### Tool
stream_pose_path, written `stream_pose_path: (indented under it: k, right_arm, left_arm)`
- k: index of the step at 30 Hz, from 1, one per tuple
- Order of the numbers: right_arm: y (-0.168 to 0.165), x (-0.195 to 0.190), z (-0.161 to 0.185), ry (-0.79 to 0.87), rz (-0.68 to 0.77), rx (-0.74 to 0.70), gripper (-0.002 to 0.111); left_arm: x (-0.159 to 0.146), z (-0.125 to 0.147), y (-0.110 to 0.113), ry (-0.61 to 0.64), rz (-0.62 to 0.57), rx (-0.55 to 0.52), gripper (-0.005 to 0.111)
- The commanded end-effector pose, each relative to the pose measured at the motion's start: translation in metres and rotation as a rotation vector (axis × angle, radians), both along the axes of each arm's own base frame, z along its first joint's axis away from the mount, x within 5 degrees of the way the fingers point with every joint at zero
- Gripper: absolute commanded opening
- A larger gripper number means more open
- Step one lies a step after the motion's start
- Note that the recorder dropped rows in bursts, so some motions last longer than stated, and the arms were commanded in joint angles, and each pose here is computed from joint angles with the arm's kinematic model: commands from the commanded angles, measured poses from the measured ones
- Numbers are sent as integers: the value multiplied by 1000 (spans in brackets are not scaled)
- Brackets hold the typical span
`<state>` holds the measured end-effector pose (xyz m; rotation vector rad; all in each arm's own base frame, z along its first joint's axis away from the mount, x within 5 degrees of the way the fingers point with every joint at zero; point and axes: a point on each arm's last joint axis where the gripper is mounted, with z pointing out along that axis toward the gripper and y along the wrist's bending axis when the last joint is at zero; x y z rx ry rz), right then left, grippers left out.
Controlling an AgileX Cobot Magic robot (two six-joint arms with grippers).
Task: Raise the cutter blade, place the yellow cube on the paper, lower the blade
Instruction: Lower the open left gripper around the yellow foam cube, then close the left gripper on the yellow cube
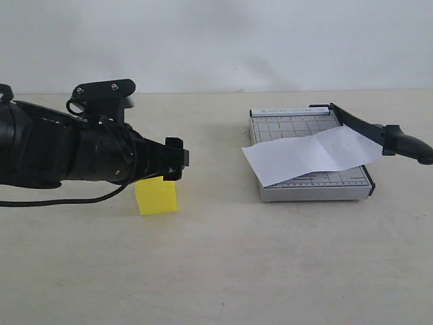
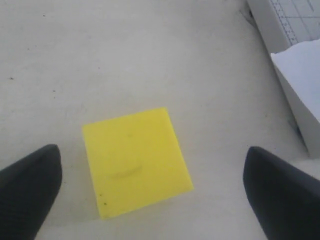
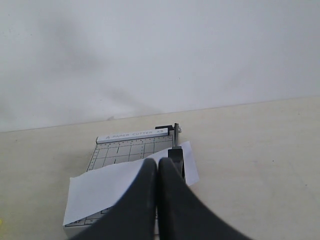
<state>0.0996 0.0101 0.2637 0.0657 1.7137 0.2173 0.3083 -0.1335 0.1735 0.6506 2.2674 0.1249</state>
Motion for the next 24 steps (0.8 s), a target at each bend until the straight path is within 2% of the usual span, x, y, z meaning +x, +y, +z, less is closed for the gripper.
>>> stream_pose_path:
  k: [1, 8, 18, 24]
  right_arm:
    - [0, 0, 0, -7, -4, -4, 0]
    - [0, 0, 0, -7, -4, -4, 0]
    - [0, 0, 0, -7, -4, -4, 0]
    - [0, 0, 0, -7, -4, -4, 0]
  left_arm:
    - [1, -14, -5, 44, 3, -14, 92]
    - [2, -29, -7, 89, 8, -25, 92]
    - [13, -17, -10, 40, 23, -29, 92]
    - [14, -19, -10, 43, 26, -24, 92]
